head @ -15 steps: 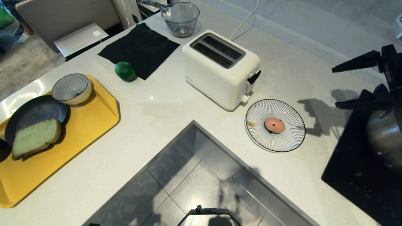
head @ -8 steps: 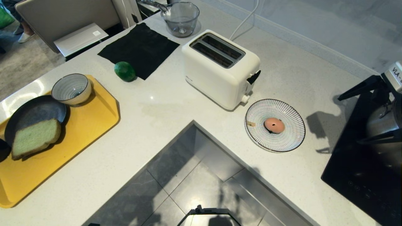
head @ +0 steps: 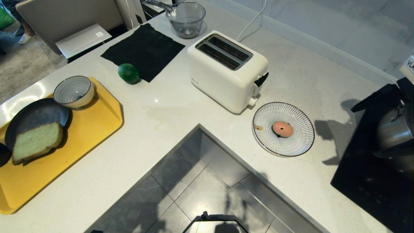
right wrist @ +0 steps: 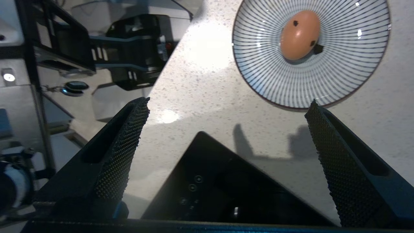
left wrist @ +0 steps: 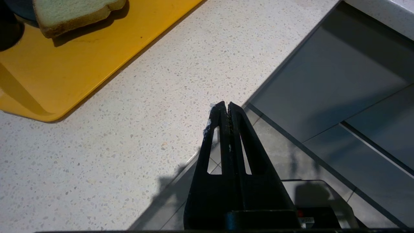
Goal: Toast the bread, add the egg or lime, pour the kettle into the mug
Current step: Pick up the egg
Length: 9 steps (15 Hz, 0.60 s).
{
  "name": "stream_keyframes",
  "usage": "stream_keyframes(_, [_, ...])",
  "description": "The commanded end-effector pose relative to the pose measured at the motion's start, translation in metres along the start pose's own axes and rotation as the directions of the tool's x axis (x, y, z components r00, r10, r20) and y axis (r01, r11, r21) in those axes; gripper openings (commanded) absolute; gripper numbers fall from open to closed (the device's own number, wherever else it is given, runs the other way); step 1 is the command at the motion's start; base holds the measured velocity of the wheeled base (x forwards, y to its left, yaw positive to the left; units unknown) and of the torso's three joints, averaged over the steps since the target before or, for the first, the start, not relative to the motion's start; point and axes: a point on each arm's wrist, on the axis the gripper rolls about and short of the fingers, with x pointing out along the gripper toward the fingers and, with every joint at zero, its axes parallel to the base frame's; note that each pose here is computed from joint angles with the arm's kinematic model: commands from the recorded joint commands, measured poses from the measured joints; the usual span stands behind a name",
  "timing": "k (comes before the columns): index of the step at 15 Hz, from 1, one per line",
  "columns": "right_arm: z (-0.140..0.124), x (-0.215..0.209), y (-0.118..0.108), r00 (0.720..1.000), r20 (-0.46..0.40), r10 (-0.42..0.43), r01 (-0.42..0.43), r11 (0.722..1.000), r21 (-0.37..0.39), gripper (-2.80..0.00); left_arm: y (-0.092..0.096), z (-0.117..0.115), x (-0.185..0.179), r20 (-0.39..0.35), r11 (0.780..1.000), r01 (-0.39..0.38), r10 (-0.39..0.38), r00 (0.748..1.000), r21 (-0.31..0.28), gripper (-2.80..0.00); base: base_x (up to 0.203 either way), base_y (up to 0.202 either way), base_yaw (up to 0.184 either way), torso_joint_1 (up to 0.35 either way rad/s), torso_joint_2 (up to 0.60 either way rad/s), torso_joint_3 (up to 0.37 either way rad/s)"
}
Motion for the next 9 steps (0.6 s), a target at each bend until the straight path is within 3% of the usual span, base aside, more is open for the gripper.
stream_keyframes(1, [0.005, -0.001, 0.01, 0.999, -0.001, 0.053, -0.053, 0.998, 0.039, 0.0, 0.0, -0.004, 0.001, -0.014, 1.0, 0.0, 0.0, 1.0, 0.0, -2.8, 0.0, 0.0, 0.0, 0.0, 0.0, 0.0])
stream_keyframes(5, [0.009, -0.006, 0.017, 0.998, -0.012, 0.067, -0.066, 0.995, 0.074, 0.0, 0.0, -0.004, 0.001, -0.014, 1.0, 0.0, 0.0, 1.0, 0.0, -2.8, 0.0, 0.0, 0.0, 0.0, 0.0, 0.0])
stream_keyframes(8, [0.016, 0.008, 0.017, 0.992, -0.041, 0.12, -0.118, 0.992, 0.036, 0.0, 0.0, -0.004, 0.001, -0.014, 1.0, 0.0, 0.0, 1.0, 0.0, -2.8, 0.0, 0.0, 0.0, 0.0, 0.0, 0.0])
stream_keyframes(9, [0.017, 0.014, 0.012, 0.993, -0.072, 0.091, -0.091, 0.996, -0.001, 0.0, 0.0, -0.004, 0.001, -0.014, 1.0, 0.0, 0.0, 1.0, 0.0, -2.8, 0.0, 0.0, 0.0, 0.0, 0.0, 0.0])
